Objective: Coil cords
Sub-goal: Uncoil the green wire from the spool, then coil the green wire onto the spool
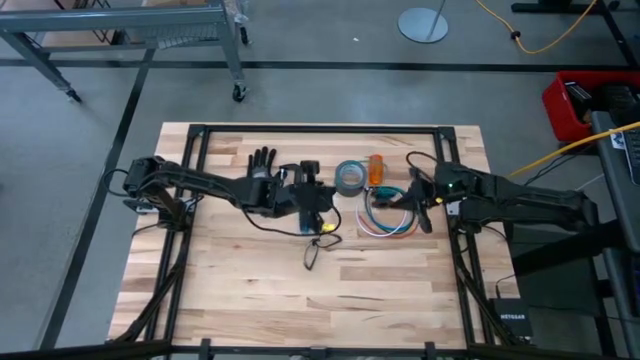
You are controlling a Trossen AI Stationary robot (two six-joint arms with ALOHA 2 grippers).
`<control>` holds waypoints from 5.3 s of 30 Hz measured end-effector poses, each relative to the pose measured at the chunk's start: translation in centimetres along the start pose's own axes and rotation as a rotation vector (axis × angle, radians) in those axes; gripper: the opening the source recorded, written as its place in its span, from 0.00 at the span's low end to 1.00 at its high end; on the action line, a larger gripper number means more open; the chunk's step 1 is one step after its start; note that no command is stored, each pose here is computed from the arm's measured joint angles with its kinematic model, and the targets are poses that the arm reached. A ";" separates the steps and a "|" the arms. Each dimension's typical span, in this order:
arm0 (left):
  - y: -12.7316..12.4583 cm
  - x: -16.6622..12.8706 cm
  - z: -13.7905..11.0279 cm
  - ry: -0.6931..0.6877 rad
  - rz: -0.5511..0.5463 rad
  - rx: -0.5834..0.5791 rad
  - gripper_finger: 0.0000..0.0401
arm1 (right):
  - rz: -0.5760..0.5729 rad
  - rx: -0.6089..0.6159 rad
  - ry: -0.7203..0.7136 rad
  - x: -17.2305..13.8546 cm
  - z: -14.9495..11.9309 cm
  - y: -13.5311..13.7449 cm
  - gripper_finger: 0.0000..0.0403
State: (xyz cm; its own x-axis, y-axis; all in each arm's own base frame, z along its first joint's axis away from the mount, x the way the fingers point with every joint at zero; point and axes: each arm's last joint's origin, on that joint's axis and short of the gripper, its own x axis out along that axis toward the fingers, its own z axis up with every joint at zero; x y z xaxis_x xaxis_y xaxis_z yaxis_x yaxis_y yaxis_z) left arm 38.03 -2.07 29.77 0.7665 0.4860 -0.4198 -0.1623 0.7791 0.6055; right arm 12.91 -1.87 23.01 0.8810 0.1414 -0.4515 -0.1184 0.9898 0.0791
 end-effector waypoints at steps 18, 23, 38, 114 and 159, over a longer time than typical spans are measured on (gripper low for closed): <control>4.5 2.9 -3.8 0.207 0.067 -0.123 0.00 | -0.057 -0.460 -0.664 -0.5 6.7 -0.2 0.00; 2.9 2.0 -4.6 0.315 0.007 -0.140 0.00 | -0.328 -0.404 -0.591 -1.5 6.1 -0.6 0.00; -1.8 -1.4 -2.5 0.273 0.054 -0.097 0.00 | -0.385 -0.015 0.001 -1.4 -0.2 -0.6 0.00; -1.5 -1.8 -4.2 0.392 0.219 -0.407 0.37 | -0.448 0.025 -0.207 -2.0 1.4 -0.8 0.00; 5.0 6.2 -10.5 -0.485 -0.369 -0.578 0.32 | -0.031 0.049 -0.265 1.4 3.0 -0.8 0.00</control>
State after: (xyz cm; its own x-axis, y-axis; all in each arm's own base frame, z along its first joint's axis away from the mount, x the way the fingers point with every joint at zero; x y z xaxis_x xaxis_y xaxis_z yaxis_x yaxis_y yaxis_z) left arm 35.40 9.01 23.14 0.9937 0.0388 -0.1055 -0.0401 0.9991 -0.0105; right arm 15.63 -2.54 24.99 0.9737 0.0954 -0.2069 -0.0728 0.9907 0.1146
